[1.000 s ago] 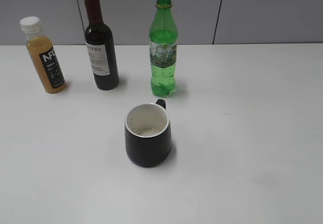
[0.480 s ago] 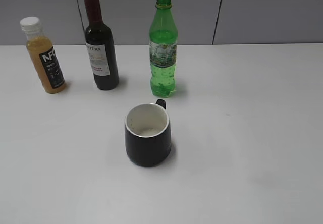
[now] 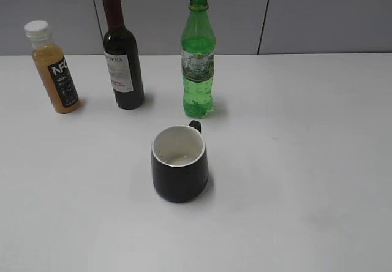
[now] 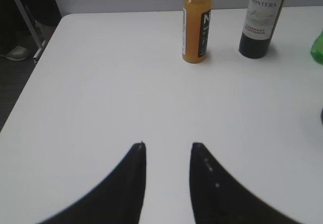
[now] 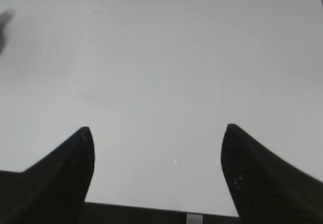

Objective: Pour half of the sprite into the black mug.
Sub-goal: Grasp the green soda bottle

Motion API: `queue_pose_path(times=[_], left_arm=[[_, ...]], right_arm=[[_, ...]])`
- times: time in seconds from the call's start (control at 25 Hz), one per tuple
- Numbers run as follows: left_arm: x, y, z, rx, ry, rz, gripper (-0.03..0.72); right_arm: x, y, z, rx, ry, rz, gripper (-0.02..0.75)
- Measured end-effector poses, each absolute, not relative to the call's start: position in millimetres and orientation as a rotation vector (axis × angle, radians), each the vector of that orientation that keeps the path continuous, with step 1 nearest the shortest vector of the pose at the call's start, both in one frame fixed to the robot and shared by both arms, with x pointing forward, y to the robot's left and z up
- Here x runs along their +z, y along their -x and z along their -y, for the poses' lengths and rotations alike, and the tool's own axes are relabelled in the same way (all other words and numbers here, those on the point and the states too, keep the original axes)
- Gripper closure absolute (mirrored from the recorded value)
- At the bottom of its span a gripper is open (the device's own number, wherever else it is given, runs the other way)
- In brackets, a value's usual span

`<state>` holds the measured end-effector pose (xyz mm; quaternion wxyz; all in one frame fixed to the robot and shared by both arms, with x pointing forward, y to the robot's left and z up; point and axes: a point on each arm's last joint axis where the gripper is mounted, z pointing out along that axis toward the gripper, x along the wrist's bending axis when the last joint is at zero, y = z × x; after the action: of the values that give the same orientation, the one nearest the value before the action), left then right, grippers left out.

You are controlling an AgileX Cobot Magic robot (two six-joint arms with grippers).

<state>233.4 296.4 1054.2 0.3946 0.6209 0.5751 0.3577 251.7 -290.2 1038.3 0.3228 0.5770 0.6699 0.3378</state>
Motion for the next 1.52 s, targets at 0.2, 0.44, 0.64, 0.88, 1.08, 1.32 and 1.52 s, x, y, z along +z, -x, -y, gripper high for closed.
queue_pose_path(times=[0.2, 0.44, 0.64, 0.88, 1.08, 1.32, 1.52], left_arm=[[1054.2, -233.4, -296.4, 0.907, -1.575, -1.458, 0.452], [1054.2, -233.4, -296.4, 0.907, -1.575, -1.458, 0.452], [1054.2, -233.4, -296.4, 0.907, -1.575, -1.458, 0.452], [1054.2, -233.4, -296.4, 0.907, -1.575, -1.458, 0.452], [1054.2, -233.4, -296.4, 0.907, -1.575, -1.458, 0.452], [1054.2, -233.4, -296.4, 0.907, -1.575, -1.458, 0.452], [1054.2, -233.4, -296.4, 0.907, -1.575, -1.458, 0.452]], right_arm=[[1039.2, -239.8, 290.1, 0.939, -1.452, -1.693, 0.146], [1038.9, -244.9, 289.3, 0.991, -1.424, -1.646, 0.146], [1037.9, -246.2, 288.3, 1.011, -1.426, -1.643, 0.146], [1038.4, -246.4, 288.1, 1.017, -1.424, -1.639, 0.146], [1038.5, -246.4, 288.0, 1.02, -1.424, -1.639, 0.146], [1038.5, -246.3, 286.9, 1.044, -1.417, -1.653, 0.146], [1038.5, -246.0, 286.6, 1.062, -1.397, -1.676, 0.146]])
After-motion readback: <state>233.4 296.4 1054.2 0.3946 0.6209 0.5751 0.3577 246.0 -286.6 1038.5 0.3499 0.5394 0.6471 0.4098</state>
